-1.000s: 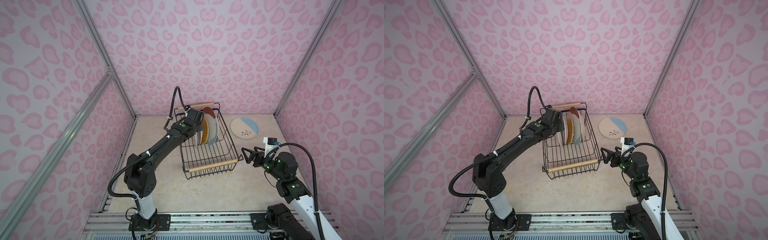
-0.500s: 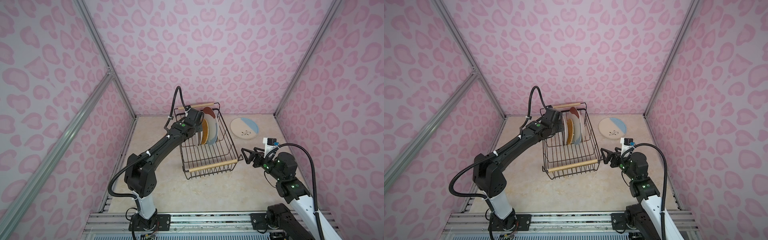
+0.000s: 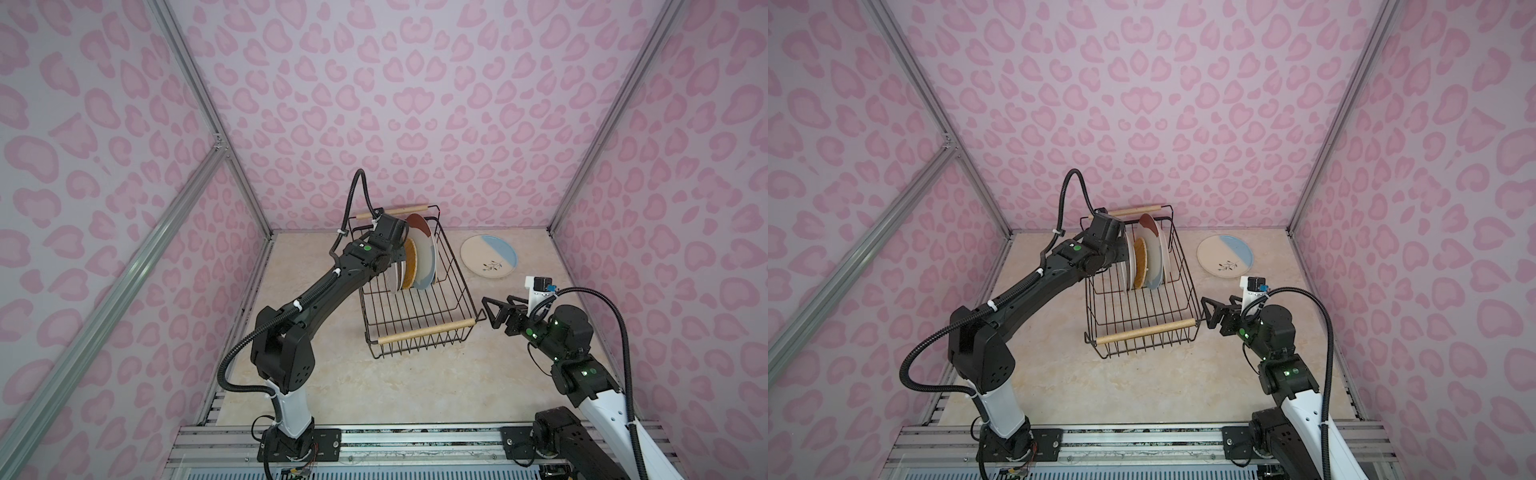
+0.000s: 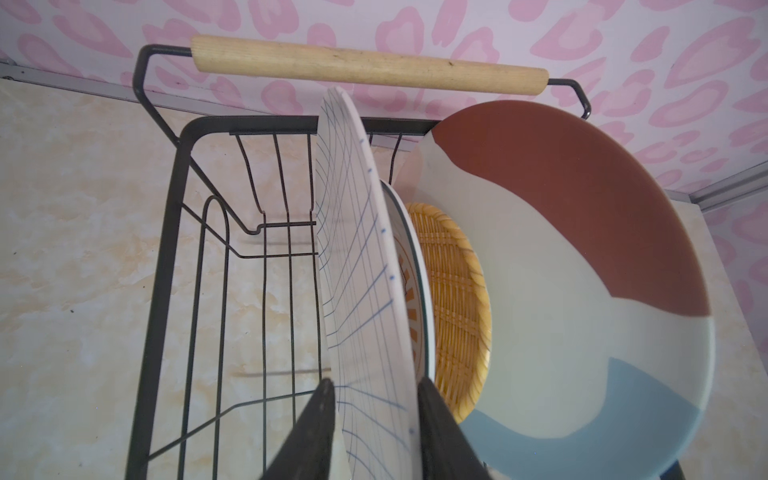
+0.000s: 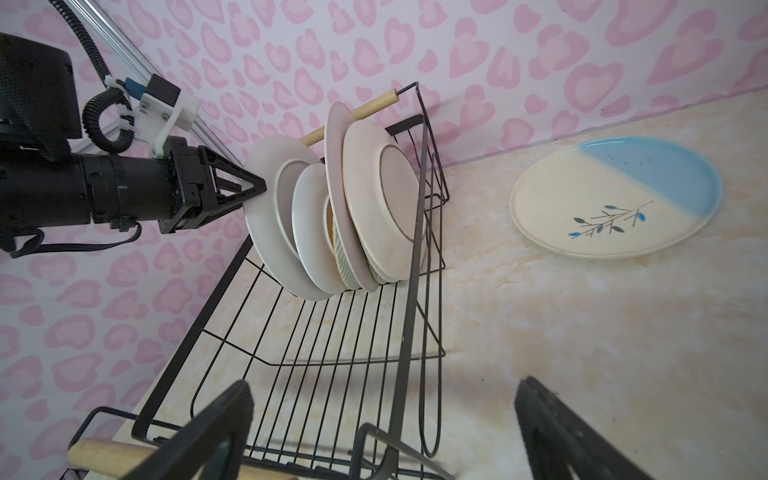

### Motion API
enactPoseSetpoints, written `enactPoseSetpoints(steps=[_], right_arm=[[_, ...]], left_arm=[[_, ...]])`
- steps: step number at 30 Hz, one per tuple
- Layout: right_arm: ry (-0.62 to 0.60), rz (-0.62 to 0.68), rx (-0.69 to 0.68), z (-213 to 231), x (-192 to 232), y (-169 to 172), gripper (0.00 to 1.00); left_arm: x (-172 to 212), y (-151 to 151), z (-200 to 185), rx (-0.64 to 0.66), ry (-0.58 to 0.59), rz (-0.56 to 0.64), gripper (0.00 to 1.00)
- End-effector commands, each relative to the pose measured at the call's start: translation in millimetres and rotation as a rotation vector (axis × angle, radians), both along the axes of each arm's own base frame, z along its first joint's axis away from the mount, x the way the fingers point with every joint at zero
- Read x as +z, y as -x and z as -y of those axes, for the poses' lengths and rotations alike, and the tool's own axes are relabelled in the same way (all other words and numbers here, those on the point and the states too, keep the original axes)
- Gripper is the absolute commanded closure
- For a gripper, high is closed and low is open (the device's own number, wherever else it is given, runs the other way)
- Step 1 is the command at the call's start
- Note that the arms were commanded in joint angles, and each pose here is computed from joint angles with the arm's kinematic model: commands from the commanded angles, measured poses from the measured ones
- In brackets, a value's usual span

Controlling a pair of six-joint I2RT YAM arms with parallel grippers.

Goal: Load the plates into the dish rack
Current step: 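Lower the checked plate into the rack slot nearest the sunburst plate with the left gripper, then open the left gripper and lift it away from the checked plate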

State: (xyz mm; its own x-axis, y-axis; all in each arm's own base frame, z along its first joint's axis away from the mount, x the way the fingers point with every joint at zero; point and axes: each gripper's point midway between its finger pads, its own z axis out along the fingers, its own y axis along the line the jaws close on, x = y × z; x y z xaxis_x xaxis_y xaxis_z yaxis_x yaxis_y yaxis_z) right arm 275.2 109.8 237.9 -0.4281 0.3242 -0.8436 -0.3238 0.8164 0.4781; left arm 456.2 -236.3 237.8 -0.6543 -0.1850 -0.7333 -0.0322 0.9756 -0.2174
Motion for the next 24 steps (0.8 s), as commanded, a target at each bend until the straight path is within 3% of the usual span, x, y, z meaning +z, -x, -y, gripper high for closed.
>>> enactPoseSetpoints(steps=[1,16,24], right_arm=[[-0.002,0.025,-0.002,0,4,-2,0.02],[0.013,-0.006,-0.014,1,5,-7,0.02],[0.018,-0.045,-0.06,8,9,-12,0.02]], left_arm=[[11,0,3,-0.022,0.006,0.015,0.65],[54,11,-2,-0.076,0.05,0.075,0.54],[94,31,-9,-0.124,0.104,0.133,0.49]])
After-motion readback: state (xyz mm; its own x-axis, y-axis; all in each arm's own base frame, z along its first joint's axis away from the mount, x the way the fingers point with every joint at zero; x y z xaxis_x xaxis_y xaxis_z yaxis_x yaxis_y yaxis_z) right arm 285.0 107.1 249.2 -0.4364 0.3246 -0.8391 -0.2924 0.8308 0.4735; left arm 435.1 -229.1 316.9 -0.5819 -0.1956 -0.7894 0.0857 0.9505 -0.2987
